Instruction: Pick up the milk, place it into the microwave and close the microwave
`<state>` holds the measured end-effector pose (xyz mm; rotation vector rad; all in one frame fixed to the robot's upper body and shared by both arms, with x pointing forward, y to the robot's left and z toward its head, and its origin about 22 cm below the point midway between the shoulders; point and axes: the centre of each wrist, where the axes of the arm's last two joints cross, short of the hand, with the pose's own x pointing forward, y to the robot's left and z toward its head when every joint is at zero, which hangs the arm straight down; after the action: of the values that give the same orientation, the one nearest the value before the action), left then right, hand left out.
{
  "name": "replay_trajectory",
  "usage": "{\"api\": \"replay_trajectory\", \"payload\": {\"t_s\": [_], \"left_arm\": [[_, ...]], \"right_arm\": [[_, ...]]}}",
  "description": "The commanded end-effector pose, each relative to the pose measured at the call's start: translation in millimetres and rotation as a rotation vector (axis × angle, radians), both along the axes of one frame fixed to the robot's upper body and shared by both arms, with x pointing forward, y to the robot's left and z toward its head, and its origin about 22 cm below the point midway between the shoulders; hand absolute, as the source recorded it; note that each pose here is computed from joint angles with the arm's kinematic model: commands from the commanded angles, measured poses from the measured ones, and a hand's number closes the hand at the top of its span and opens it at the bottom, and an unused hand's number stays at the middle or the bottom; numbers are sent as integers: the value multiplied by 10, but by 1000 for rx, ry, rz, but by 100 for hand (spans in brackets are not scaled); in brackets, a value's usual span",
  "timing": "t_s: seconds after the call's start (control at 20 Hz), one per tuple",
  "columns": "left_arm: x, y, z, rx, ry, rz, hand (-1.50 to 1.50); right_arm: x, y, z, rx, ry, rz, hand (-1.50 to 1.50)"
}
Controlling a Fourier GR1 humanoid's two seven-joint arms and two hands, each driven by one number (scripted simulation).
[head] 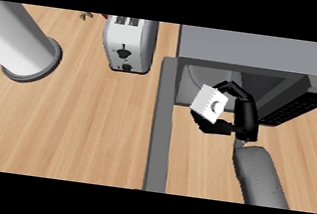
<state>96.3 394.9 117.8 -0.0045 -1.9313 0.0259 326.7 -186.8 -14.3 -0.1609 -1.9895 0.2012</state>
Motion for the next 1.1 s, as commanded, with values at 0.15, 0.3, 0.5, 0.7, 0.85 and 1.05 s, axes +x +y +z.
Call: {"api": "replay_trajectory", "payload": {"t_s": [0.15,0.3,0.5,0.7,0.85,1.05], "left_arm": [[-46,57,-12,-9,9,13,-150],[12,177,57,2,-20,-21,-150],[69,113,-68,-3,1,-37,-150],[154,114,17,4,-17,-61,-150],[249,124,47,5,3,-55,-150],[307,78,40,-14,-34,-67,-150]], "right_arm": [[406,239,248,-189,12,-53,150],[632,188,357,-243,19,-101,150],[698,126,348,-281,21,-180,150],[760,65,362,-312,-6,-228,150],[752,-20,313,-300,-10,-253,150],[762,-169,311,-348,-72,-376,150]]}}
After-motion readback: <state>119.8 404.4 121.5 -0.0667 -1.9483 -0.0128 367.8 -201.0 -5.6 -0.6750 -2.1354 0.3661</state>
